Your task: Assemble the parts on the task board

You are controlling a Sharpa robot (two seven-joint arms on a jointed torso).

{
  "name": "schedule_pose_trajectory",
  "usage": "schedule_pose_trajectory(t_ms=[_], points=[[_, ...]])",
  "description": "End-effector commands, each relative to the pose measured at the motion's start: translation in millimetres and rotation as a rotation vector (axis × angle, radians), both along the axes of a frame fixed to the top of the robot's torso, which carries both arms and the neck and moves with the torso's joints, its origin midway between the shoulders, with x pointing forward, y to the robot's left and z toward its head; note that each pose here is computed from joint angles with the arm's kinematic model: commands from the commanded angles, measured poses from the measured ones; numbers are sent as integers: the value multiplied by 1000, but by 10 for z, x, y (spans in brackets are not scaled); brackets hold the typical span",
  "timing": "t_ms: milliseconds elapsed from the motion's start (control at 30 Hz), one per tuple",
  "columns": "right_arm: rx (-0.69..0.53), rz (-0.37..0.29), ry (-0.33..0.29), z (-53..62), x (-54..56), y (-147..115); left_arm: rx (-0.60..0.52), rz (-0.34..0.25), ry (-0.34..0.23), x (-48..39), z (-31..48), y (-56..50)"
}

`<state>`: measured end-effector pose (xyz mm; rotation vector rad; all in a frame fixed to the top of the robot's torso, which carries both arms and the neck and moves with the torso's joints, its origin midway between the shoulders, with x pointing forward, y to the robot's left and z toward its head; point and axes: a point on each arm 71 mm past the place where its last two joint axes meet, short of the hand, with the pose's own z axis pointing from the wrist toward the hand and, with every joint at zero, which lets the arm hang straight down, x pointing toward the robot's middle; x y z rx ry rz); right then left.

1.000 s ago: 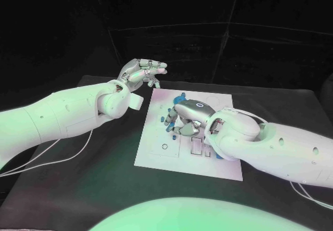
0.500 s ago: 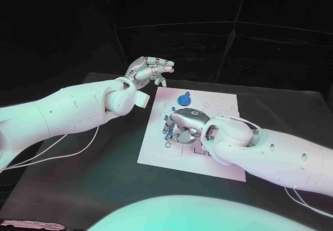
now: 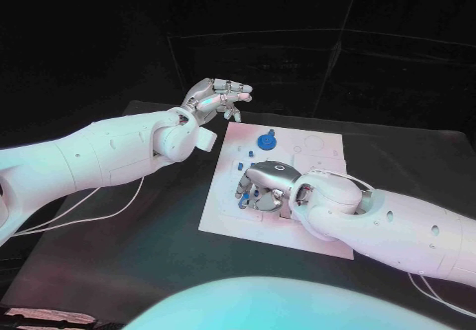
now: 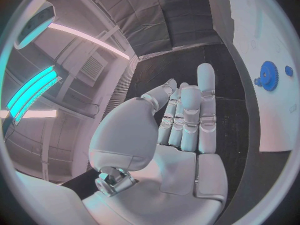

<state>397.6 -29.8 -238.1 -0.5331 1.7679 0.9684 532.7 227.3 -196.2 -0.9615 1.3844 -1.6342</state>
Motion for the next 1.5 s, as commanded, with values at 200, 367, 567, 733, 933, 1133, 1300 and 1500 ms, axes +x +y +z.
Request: schedule_pose_trajectory(t_ms=[200, 367, 567, 733, 933, 1133, 1300, 1500], points=[[-25, 14, 5, -49, -2, 0, -8, -12, 1, 0, 11, -13], [-33, 4, -6, -72, 9, 3, -8, -13, 1, 0, 11, -17], [-48, -4, -27, -86, 24, 5, -8, -13, 1, 1, 10, -15], [-52, -6, -43, -84, 25, 10, -8, -14, 2, 1, 10, -14], [-64, 7, -40, -89, 11, 35, -8, -15, 2, 0, 10, -17], [-66, 27, -22, -97, -7, 76, -8, -15, 2, -1, 11, -19], [-49, 30, -10, -93, -12, 92, -8, -15, 2, 0, 11, -21], [-35, 16, -16, -87, 2, 83, -8, -15, 3, -1, 12, -19]])
